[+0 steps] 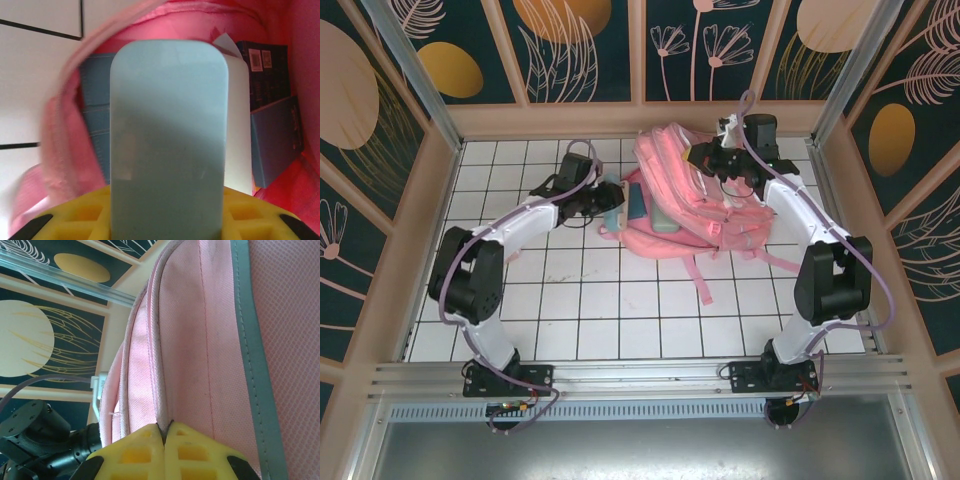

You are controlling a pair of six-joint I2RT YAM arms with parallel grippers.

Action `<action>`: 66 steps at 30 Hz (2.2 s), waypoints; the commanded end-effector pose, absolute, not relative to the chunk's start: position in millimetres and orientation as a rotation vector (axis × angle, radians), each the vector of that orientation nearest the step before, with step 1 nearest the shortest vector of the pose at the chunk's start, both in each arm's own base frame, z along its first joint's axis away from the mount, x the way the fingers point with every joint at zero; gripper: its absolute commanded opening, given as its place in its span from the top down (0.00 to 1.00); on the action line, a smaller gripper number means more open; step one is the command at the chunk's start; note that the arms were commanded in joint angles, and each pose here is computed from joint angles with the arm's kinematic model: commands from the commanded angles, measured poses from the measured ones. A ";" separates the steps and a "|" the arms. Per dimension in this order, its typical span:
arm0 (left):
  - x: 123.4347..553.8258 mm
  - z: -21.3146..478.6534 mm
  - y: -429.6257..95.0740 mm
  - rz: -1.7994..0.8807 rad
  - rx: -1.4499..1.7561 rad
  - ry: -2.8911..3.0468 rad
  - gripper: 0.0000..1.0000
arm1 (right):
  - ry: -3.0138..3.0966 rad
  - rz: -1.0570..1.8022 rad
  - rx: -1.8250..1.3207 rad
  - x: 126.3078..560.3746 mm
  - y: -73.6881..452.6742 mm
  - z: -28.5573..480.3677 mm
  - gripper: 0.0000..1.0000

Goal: Pack the student bag

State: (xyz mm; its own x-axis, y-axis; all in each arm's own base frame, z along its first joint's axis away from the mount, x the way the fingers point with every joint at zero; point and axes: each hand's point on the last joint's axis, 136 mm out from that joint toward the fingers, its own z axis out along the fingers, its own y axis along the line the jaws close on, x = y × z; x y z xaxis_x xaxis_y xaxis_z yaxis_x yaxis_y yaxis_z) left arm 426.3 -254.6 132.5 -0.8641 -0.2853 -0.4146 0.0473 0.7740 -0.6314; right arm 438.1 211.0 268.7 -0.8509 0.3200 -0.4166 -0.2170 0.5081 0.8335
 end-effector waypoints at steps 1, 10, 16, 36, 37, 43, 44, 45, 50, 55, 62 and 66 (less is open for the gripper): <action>443.1 152.6 -281.3 -1.000 -0.177 2.387 0.87 | 2.043 1.395 -0.043 428.0 212.8 330.9 1.00; 469.6 117.9 -293.8 -0.928 -0.231 2.450 0.87 | 2.043 1.400 -0.026 425.9 211.6 330.9 1.00; 475.0 95.0 -305.8 -0.840 -0.203 2.510 0.87 | 2.050 1.390 -0.021 425.6 210.6 327.7 1.00; 448.2 75.5 -321.0 -0.583 -0.141 2.569 0.86 | 2.061 1.378 -0.012 424.5 209.2 321.2 1.00; 449.5 73.5 -315.5 -0.535 -0.143 2.572 0.86 | 2.060 1.375 -0.011 423.9 208.6 321.9 1.00; 456.6 66.2 -287.3 -0.314 -0.160 2.587 0.86 | 2.059 1.366 -0.012 419.9 207.2 323.1 1.00; 456.4 69.8 -292.5 -0.348 -0.143 2.585 0.85 | 2.062 1.366 -0.010 419.6 207.1 322.0 1.00; 455.6 75.2 -300.4 -0.409 -0.127 2.581 0.84 | 2.063 1.366 -0.009 419.6 207.1 321.2 1.00; 452.3 114.3 -328.6 -0.633 -0.102 2.515 0.82 | 2.057 1.373 -0.008 417.8 207.5 322.4 1.00; 445.5 137.4 -345.9 -0.768 -0.076 2.469 0.82 | 2.060 1.371 -0.003 415.9 206.6 320.9 1.00; 441.0 128.4 -351.0 -0.779 -0.060 2.486 0.82 | 2.057 1.370 -0.003 414.1 205.9 321.1 1.00; 443.9 127.4 -342.0 -0.711 -0.067 2.485 0.84 | 2.063 1.371 -0.001 412.3 205.7 319.3 1.00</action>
